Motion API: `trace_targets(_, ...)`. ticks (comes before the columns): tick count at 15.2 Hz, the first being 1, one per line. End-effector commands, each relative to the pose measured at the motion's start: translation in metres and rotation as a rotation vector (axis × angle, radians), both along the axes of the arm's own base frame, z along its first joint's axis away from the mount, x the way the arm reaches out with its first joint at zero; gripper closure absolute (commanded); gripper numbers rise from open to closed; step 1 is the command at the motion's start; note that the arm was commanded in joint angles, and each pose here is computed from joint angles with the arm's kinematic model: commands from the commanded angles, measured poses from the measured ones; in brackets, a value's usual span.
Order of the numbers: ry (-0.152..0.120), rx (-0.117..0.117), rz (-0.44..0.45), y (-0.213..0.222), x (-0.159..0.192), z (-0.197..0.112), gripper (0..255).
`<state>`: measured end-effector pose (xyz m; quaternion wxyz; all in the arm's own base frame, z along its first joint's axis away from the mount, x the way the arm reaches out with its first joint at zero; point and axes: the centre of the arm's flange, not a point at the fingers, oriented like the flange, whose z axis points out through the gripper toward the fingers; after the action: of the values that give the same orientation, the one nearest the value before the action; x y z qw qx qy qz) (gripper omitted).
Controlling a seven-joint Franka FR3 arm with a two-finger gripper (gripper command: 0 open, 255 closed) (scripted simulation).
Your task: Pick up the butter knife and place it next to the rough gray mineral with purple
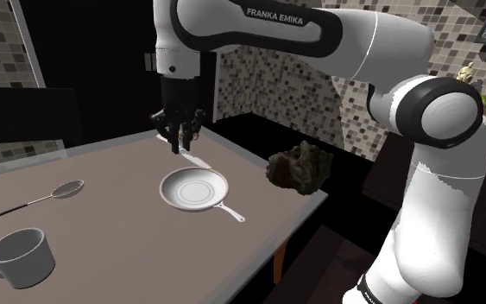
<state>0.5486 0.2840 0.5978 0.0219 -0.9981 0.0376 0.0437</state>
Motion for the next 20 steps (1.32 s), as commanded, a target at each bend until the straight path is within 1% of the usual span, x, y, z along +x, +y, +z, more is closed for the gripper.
trace_targets(1,-0.001,0.001,0.001,-0.025,0.001,-0.003,255)
trace_targets(20,-0.001,0.001,0.001,-0.276,0.018,-0.002,255)
